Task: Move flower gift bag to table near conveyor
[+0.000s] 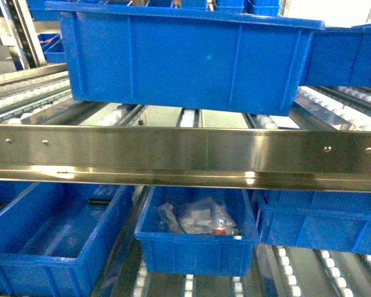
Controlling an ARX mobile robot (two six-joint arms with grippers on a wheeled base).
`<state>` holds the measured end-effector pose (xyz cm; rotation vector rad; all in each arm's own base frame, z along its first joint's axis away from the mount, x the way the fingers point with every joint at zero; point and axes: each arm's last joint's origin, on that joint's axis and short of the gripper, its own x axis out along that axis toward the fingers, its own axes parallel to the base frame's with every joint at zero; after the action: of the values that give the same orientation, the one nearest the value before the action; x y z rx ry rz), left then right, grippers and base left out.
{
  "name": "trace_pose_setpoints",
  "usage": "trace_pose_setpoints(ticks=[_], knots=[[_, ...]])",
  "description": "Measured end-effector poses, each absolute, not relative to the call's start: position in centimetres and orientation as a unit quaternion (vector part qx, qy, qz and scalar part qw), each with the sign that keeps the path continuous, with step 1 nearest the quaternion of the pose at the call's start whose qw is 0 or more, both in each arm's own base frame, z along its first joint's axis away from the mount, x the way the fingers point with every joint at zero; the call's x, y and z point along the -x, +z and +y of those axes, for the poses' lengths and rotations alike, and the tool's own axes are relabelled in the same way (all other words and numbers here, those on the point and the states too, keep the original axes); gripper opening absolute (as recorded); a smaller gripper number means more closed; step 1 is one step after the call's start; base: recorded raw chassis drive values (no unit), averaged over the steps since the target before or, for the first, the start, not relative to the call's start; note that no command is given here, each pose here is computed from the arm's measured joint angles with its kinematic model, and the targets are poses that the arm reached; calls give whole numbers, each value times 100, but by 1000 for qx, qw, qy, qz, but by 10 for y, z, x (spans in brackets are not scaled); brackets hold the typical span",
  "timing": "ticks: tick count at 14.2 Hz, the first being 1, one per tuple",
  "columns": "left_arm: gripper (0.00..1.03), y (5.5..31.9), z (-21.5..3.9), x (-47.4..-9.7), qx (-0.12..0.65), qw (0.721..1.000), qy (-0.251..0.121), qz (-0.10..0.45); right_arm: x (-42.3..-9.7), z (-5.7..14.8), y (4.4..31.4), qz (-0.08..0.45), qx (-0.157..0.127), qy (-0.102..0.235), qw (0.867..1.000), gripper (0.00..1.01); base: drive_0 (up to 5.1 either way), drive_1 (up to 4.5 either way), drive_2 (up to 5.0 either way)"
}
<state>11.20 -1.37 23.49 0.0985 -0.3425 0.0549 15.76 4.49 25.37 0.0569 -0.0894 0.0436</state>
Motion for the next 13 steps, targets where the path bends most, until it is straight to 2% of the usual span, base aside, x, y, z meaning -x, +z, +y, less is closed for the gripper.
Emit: trace_pose_setpoints(ticks=[13], knots=[[2, 235, -14, -112, -49, 984, 27, -170, -158, 45, 253, -43, -28, 22, 998, 3, -495, 222, 263]])
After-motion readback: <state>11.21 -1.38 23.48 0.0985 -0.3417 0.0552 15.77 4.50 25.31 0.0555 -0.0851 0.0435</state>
